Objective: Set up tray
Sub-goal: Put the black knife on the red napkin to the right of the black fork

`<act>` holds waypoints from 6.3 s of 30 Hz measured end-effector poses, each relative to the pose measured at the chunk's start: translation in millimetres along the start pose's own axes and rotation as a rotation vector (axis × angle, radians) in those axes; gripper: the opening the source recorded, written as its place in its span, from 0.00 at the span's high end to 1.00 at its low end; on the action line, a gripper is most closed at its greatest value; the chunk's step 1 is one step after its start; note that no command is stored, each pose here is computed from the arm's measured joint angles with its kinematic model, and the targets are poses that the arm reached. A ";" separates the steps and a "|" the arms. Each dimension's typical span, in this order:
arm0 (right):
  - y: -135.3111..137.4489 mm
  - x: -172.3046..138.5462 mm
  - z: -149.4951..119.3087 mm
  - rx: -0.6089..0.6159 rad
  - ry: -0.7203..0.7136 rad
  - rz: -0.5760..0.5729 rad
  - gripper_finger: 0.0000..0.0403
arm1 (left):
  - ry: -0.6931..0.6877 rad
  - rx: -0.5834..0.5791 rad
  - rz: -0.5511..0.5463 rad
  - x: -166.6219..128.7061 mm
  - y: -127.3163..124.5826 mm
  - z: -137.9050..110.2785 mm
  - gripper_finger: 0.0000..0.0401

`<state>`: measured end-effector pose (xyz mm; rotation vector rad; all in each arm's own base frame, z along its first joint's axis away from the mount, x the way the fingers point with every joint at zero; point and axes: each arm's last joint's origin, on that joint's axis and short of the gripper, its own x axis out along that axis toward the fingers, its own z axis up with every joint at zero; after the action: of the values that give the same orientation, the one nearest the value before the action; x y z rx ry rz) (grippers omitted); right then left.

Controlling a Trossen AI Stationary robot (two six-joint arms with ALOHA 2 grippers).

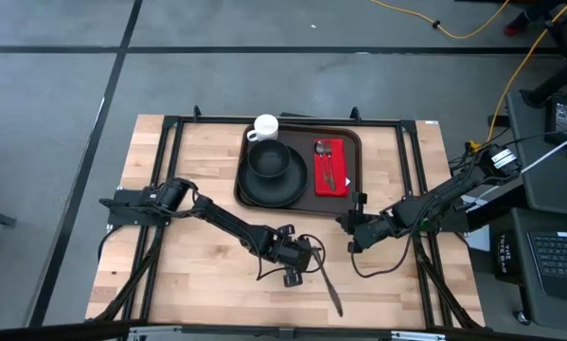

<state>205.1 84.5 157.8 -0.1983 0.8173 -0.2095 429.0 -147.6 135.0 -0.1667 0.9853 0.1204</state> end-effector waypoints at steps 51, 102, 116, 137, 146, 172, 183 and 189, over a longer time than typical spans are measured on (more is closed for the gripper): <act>29.7 -0.3 48.2 -0.494 -0.075 0.467 0.71 | -0.137 0.031 0.102 -44.4 -10.4 -17.7 0.99; 57.0 50.0 46.5 -0.825 0.100 0.524 0.69 | -0.181 0.002 0.068 -44.9 -12.3 -12.6 0.99; 58.7 53.2 42.2 -0.866 0.027 0.542 0.69 | -0.181 0.002 0.069 -44.9 -12.3 -12.7 0.99; 65.5 63.3 39.5 -0.906 0.000 0.607 0.69 | -0.168 0.004 0.044 -44.7 -13.2 -13.1 0.99; 64.1 64.0 39.9 -0.909 -0.001 0.619 0.69 | -0.168 0.004 0.044 -44.7 -13.2 -13.1 0.99; 66.3 84.8 62.1 -0.982 0.095 0.757 0.69 | -0.165 0.011 0.034 -45.4 -16.5 -15.1 0.99; 54.5 94.7 59.4 -0.718 0.228 0.781 0.72 | -0.164 0.015 0.031 -45.8 -18.0 -16.0 0.99; 51.1 96.7 59.8 -0.574 0.285 0.746 0.81 | -0.164 0.014 0.031 -45.8 -18.0 -16.0 0.99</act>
<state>319.2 114.1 117.1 -0.3904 1.1675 0.7233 394.0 -169.5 166.2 -0.1262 0.8251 0.1532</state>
